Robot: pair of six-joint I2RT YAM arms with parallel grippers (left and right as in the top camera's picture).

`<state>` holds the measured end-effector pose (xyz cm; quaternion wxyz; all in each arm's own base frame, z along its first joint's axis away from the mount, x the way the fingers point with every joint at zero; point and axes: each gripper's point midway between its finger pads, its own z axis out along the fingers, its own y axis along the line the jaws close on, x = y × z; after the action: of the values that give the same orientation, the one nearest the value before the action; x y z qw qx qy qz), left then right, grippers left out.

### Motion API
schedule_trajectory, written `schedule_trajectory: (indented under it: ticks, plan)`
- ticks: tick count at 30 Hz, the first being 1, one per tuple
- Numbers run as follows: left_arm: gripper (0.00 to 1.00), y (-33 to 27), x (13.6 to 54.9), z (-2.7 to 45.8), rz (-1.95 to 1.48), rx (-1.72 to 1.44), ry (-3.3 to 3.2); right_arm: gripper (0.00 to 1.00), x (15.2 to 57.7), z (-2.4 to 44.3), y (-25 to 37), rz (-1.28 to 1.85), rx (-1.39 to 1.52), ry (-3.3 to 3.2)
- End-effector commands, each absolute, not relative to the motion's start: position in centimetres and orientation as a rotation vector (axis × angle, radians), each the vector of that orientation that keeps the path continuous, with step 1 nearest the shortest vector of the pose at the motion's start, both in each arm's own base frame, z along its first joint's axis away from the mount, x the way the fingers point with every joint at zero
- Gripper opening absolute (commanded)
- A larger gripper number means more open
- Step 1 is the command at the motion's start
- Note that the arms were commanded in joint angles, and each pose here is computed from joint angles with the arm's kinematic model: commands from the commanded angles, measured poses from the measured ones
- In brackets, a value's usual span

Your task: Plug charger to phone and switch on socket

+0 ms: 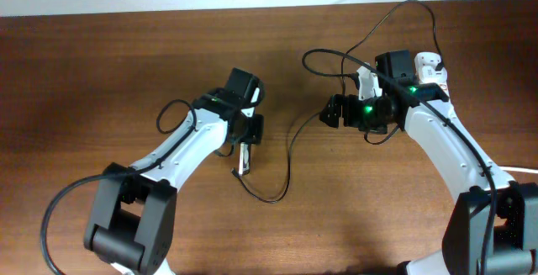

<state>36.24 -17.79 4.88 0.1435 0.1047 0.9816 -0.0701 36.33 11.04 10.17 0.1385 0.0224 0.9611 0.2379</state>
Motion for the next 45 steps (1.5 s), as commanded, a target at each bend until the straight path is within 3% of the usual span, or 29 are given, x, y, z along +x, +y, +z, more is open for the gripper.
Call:
schedule_trajectory:
  ticks: [1, 11, 14, 16, 19, 21, 25, 29, 33, 35, 40, 45]
  plan:
    - [0.00, -17.0, 36.2, 3.0, -0.040, 0.300, 2.846, 0.99, 36.5, 10.1, 10.8, 0.666, 0.057, 2.778]
    - [0.04, -16.6, 35.6, -0.3, 0.021, 0.243, 2.918, 0.99, 36.5, 10.1, 10.8, 0.666, 0.057, 2.778]
    - [0.15, -16.7, 35.8, -0.3, 0.017, 0.242, 2.913, 0.99, 36.5, 10.1, 10.8, 0.667, 0.057, 2.778]
    - [0.08, -16.7, 35.8, -0.3, 0.016, 0.242, 2.912, 0.99, 36.5, 10.1, 10.8, 0.667, 0.057, 2.778]
    - [0.08, -16.7, 35.8, -0.3, 0.016, 0.242, 2.912, 0.99, 36.5, 10.1, 10.8, 0.666, 0.057, 2.778]
    - [0.00, -16.7, 35.8, -0.3, 0.017, 0.242, 2.912, 0.99, 36.5, 10.1, 10.8, 0.667, 0.057, 2.778]
    - [0.00, -16.9, 36.7, 1.5, -0.011, 0.224, 2.899, 0.99, 36.5, 10.1, 10.8, 0.667, 0.057, 2.778]
    - [0.00, -17.9, 38.9, 6.8, -0.371, 0.135, 2.869, 0.99, 36.5, 10.1, 10.8, 0.666, 0.057, 2.778]
    - [0.00, -18.3, 40.0, 13.3, -1.196, 0.099, 2.667, 0.99, 36.5, 10.1, 10.8, 0.666, 0.057, 2.778]
    - [0.00, -16.1, 40.9, 15.5, -1.404, 0.050, 2.538, 0.99, 36.5, 10.1, 10.8, 0.667, 0.057, 2.778]
    - [0.00, -13.0, 41.6, 14.6, -1.573, -0.064, 2.373, 0.99, 36.5, 10.1, 10.8, 0.666, 0.057, 2.778]
    - [0.00, -12.6, 39.4, 11.1, -1.627, -0.067, 2.326, 0.99, 36.5, 10.1, 10.8, 0.666, 0.057, 2.778]
